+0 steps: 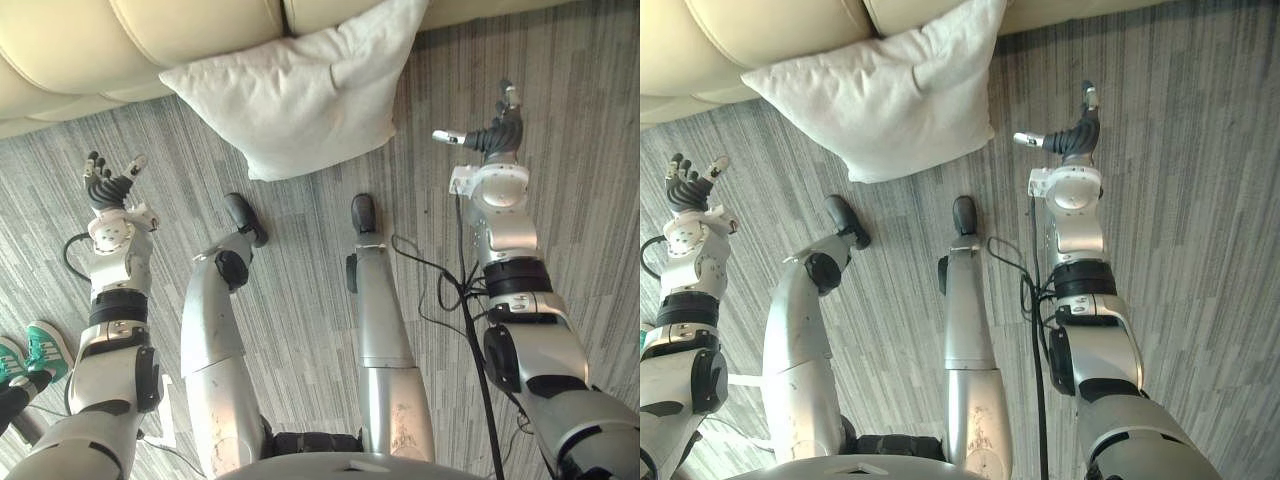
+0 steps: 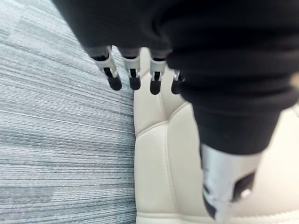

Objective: Pick up cushions and gather them together orderly.

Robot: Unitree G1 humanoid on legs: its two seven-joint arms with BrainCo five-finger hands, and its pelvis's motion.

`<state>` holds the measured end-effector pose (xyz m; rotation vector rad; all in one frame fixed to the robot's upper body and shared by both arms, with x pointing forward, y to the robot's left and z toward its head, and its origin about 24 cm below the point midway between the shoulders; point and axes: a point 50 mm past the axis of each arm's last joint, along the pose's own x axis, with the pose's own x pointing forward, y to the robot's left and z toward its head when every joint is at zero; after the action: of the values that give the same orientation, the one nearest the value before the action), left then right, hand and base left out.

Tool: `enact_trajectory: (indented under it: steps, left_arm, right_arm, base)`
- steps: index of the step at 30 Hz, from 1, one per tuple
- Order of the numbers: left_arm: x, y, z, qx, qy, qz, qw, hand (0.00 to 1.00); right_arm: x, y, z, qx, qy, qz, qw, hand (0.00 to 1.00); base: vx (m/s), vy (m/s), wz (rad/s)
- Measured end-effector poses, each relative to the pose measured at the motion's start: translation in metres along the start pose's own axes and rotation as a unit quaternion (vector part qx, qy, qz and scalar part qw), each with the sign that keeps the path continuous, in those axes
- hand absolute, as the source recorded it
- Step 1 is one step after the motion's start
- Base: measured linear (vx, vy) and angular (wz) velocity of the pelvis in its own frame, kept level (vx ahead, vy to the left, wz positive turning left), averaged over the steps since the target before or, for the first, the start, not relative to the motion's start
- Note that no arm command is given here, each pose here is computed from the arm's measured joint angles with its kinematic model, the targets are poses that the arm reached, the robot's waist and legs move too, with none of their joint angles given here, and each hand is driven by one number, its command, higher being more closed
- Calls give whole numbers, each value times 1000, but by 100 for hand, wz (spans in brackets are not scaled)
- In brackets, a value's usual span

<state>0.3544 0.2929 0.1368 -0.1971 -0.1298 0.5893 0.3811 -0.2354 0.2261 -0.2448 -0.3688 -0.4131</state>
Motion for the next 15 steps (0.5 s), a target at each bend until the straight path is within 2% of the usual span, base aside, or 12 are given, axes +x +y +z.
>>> enact_trajectory:
  steps: [9, 15]
  left_arm:
    - [2, -23, 28, -18, -45, -20, 999, 0]
    - [-7, -72, 66, -31, -111, -89, 989, 0]
  right_arm:
    - [10, 44, 56, 3, -76, 57, 995, 0]
    - [8, 70, 94, 35, -121, 72, 989, 0]
  base:
    - [-29, 21, 1]
    - [-11, 15, 5]
